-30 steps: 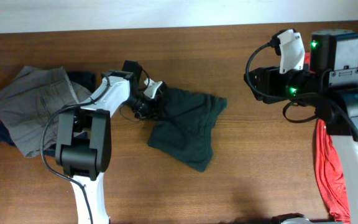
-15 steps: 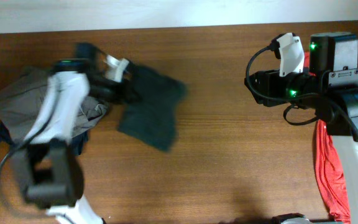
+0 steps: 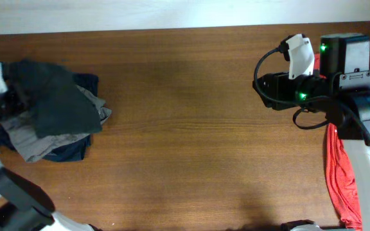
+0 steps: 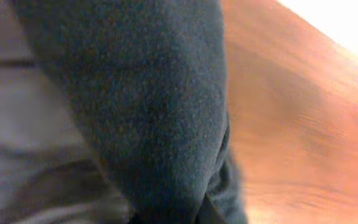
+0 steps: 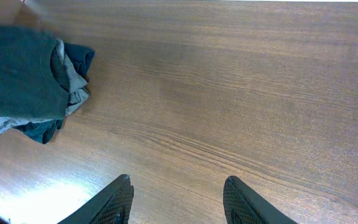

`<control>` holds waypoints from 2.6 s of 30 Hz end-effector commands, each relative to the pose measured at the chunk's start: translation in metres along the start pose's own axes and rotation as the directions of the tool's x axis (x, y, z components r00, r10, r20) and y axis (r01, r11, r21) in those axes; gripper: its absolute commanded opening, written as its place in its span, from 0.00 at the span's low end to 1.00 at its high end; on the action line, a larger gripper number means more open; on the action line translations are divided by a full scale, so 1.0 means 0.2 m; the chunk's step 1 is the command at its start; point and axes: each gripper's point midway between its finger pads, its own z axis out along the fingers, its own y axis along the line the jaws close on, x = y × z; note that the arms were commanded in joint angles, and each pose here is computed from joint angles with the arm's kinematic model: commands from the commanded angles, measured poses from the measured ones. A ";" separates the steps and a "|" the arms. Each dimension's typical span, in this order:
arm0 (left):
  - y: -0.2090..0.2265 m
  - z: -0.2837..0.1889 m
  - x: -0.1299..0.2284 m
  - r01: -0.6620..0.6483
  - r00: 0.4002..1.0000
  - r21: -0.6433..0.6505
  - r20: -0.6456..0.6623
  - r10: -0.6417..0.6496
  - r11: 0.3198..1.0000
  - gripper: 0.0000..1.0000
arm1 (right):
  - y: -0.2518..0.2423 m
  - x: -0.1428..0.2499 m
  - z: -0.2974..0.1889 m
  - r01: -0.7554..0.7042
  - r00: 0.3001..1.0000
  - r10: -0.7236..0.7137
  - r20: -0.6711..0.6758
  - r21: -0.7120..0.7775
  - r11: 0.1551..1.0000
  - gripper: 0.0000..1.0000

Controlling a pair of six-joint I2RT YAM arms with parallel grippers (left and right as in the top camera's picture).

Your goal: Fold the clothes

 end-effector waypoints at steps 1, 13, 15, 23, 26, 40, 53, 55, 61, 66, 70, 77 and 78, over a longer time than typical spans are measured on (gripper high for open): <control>0.26 0.03 0.05 0.053 0.998 -0.096 -0.021 -0.055 0.994 0.05 | 0.01 0.01 -0.04 0.016 1.000 -0.016 0.005 0.006 1.000 0.52; 0.39 -0.27 -0.06 0.213 0.977 -0.134 0.048 -0.208 0.968 0.99 | 0.01 0.02 -0.04 0.012 1.000 -0.012 -0.007 0.006 1.000 0.52; 0.24 -0.44 -0.17 0.149 0.985 -0.080 0.095 -0.142 0.986 0.99 | 0.02 0.01 -0.05 0.016 1.000 -0.016 0.004 0.007 1.000 0.52; -0.68 -0.93 -0.28 -0.323 0.921 -0.019 0.223 0.319 0.946 0.99 | 0.06 -0.12 -0.25 0.025 0.987 -0.031 0.157 0.042 0.999 0.63; -0.99 -1.02 -0.17 -0.476 0.844 -0.119 0.215 0.491 0.871 0.99 | 0.09 -0.16 -0.40 0.001 0.969 -0.018 0.245 0.070 0.998 0.70; -1.50 -1.41 0.29 -0.758 0.561 -0.184 0.305 0.769 0.626 0.99 | 0.18 -0.12 -0.64 0.035 0.937 -0.056 0.345 0.067 0.997 0.99; -1.48 -1.52 0.41 -0.763 0.555 -0.175 0.318 0.769 0.623 0.99 | 0.15 0.04 -0.54 -0.013 0.984 0.003 0.181 0.054 0.998 0.99; -1.47 -1.52 0.41 -0.763 0.556 -0.174 0.316 0.769 0.623 0.99 | 0.14 0.04 -0.53 -0.016 0.985 0.006 0.172 0.055 0.998 0.99; -1.47 -1.51 0.41 -0.763 0.557 -0.173 0.315 0.769 0.623 0.99 | 0.15 -0.01 -0.57 0.062 0.970 -0.079 0.228 0.082 0.995 0.99; -1.47 -1.51 0.41 -0.763 0.557 -0.173 0.315 0.769 0.623 0.99 | 0.18 -0.04 -0.76 0.231 0.897 -0.282 0.342 0.182 0.956 0.99; -1.47 -1.51 0.41 -0.763 0.557 -0.173 0.315 0.769 0.623 0.99 | 0.07 0.03 -0.88 0.185 0.881 -0.310 0.357 0.343 0.921 0.99; -1.47 -1.51 0.41 -0.763 0.557 -0.173 0.315 0.769 0.623 0.99 | -0.08 0.26 -0.78 0.133 0.856 -0.329 0.398 0.446 0.885 0.99; -1.47 -1.51 0.41 -0.763 0.557 -0.173 0.315 0.769 0.623 0.99 | -0.12 0.32 -0.72 0.128 0.861 -0.324 0.391 0.450 0.884 0.99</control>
